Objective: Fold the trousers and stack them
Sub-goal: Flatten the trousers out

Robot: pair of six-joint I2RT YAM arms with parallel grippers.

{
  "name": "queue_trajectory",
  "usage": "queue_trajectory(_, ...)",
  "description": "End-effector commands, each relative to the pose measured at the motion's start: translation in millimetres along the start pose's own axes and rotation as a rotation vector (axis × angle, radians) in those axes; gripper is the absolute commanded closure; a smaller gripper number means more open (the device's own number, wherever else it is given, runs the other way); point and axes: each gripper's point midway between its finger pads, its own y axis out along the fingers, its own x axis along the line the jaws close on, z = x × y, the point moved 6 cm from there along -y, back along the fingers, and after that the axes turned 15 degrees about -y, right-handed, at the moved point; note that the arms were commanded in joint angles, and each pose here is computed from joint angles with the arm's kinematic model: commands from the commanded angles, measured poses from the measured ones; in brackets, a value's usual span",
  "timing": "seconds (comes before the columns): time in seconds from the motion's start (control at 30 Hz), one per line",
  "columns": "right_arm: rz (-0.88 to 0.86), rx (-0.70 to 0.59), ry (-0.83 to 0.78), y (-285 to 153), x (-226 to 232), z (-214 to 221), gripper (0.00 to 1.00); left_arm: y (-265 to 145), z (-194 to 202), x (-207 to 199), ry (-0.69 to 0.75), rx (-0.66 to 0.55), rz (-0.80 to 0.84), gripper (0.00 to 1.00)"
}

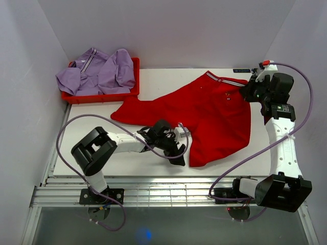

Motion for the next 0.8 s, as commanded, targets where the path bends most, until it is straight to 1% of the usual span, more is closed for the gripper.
queue_trajectory(0.0,-0.008,-0.192,-0.002,-12,0,-54,0.92,18,-26,-9,-0.001,-0.065,0.045,0.08)
queue_trajectory(0.1,-0.006,-0.2,0.007,-10,-1,-57,0.92,29,-31,-13,-0.042,-0.094,0.095,0.08)
queue_trajectory(0.13,-0.004,-0.202,0.007,-10,-2,-58,0.92,32,-24,-15,-0.049,-0.09,0.109,0.08)
queue_trajectory(0.17,-0.004,-0.205,0.012,-10,-2,-58,0.92,34,-31,-20,-0.035,-0.131,0.138,0.08)
queue_trajectory(0.2,-0.004,-0.208,0.014,-9,-2,-59,0.92,37,-31,-23,-0.035,-0.139,0.151,0.08)
queue_trajectory(0.27,-0.002,-0.214,0.023,-9,-2,-60,0.92,48,-27,-25,-0.049,-0.136,0.17,0.1)
queue_trajectory(0.33,0.001,-0.226,0.026,-9,-3,-63,0.92,57,-22,-26,-0.093,-0.128,0.182,0.12)
queue_trajectory(0.43,0.001,-0.238,0.034,-10,-3,-68,0.92,64,-26,-31,-0.101,-0.137,0.201,0.16)
queue_trajectory(0.5,0.006,-0.251,0.035,-11,-4,-73,0.92,67,-29,-31,-0.123,-0.146,0.212,0.25)
queue_trajectory(0.53,0.005,-0.254,0.034,-11,-3,-74,0.92,67,-30,-32,-0.129,-0.147,0.212,0.32)
queue_trajectory(0.57,0.01,-0.258,0.033,-12,-4,-75,0.92,64,-31,-34,-0.136,-0.15,0.211,0.49)
queue_trajectory(0.6,0.014,-0.264,0.031,-14,-5,-78,0.92,58,-34,-34,-0.146,-0.15,0.218,0.58)
queue_trajectory(0.63,0.019,-0.27,0.024,-16,-5,-80,0.92,51,-36,-38,-0.162,-0.144,0.235,0.69)
queue_trajectory(0.67,0.031,-0.272,0.016,-18,-6,-81,0.92,32,-41,-51,-0.157,-0.135,0.275,0.92)
queue_trajectory(0.7,0.04,-0.285,0.005,-23,-6,-85,0.92,15,-41,-47,-0.186,-0.151,0.261,1.0)
queue_trajectory(0.73,0.043,-0.288,-0.014,-25,-6,-85,0.92,-1,-43,-51,-0.191,-0.17,0.264,1.0)
queue_trajectory(0.77,0.039,-0.296,-0.022,-28,-4,-87,0.92,-18,-41,-54,-0.201,-0.163,0.264,1.0)
